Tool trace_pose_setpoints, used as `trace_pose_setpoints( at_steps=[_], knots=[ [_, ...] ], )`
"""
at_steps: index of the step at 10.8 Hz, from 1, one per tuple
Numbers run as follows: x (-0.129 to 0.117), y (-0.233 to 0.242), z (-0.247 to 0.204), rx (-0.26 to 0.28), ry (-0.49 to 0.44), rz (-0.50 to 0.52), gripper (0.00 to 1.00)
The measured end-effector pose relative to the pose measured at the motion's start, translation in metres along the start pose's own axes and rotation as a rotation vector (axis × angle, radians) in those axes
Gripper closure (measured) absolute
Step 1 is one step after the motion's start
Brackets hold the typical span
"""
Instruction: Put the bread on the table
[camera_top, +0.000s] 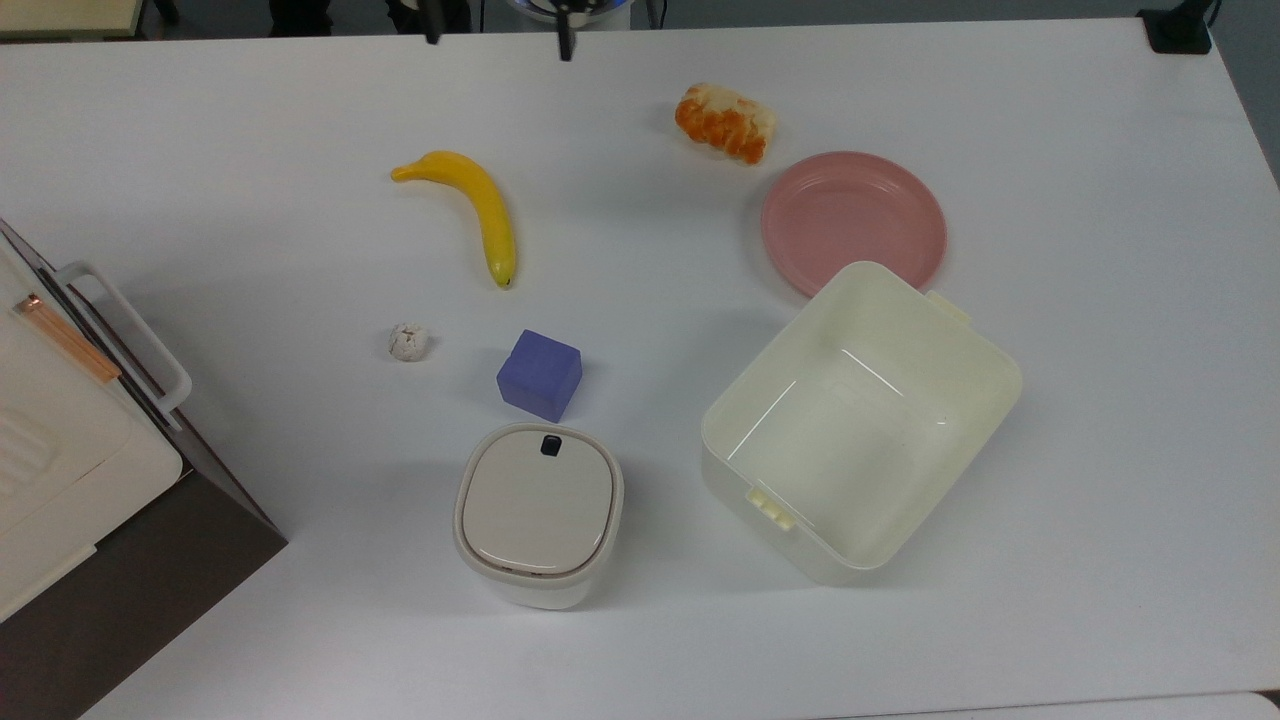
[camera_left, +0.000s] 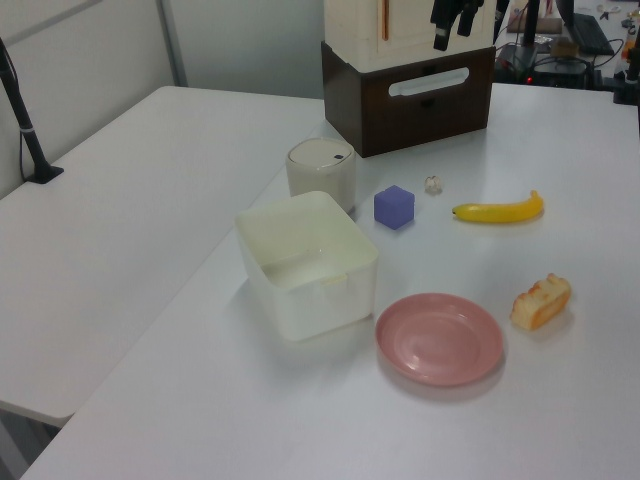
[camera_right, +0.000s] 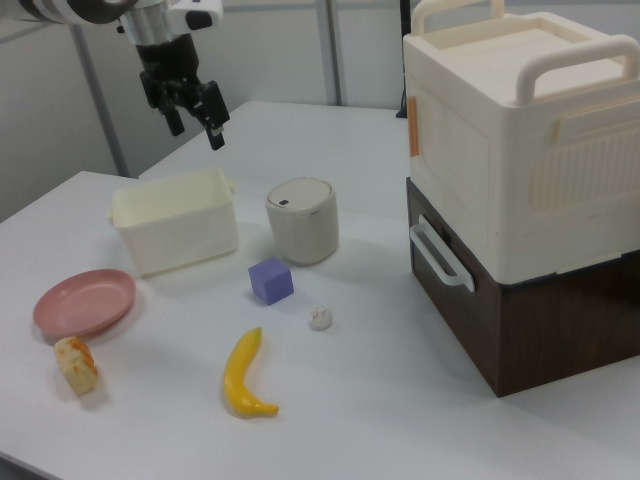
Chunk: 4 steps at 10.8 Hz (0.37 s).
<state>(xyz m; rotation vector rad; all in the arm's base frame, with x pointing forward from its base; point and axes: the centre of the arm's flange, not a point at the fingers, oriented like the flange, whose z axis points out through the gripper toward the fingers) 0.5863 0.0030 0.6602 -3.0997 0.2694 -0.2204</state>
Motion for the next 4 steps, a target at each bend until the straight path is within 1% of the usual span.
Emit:
trace_pose_setpoints(
  at_steps=[4],
  knots=[
    [-0.0009,-0.0011,0.0036,0.001,-0.008,-0.002,0.00]
  ],
)
